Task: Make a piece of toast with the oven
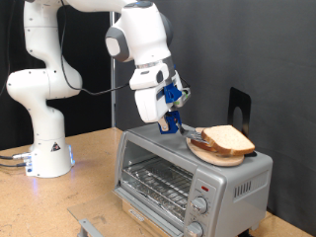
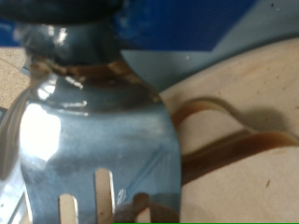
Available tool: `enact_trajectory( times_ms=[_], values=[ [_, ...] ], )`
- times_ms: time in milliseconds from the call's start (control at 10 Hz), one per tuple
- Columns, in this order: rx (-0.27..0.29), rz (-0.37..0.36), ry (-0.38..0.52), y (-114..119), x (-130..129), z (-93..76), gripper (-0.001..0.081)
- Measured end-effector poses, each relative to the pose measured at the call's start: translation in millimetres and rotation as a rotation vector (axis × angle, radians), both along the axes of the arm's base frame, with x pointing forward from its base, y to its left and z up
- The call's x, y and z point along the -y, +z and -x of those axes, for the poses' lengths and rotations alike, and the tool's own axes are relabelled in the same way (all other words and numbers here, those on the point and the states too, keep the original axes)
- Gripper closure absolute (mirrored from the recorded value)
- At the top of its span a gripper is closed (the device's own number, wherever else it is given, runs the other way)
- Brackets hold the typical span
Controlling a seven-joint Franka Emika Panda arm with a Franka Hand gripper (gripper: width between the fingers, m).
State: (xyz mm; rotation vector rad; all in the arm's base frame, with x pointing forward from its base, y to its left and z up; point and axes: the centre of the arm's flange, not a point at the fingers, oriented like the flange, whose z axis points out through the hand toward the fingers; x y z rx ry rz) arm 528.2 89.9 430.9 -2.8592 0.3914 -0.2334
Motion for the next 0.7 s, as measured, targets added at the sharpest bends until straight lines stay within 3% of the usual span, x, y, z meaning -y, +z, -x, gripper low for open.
enact_trajectory(
  times_ms=[400, 700],
  values=[
    [0.045, 0.015, -0.008, -2.4, -9.4, -9.4, 0.0367],
    [0.159, 0.058, -0.046, -2.4, -16.0, -19.6, 0.0367]
  ],
)
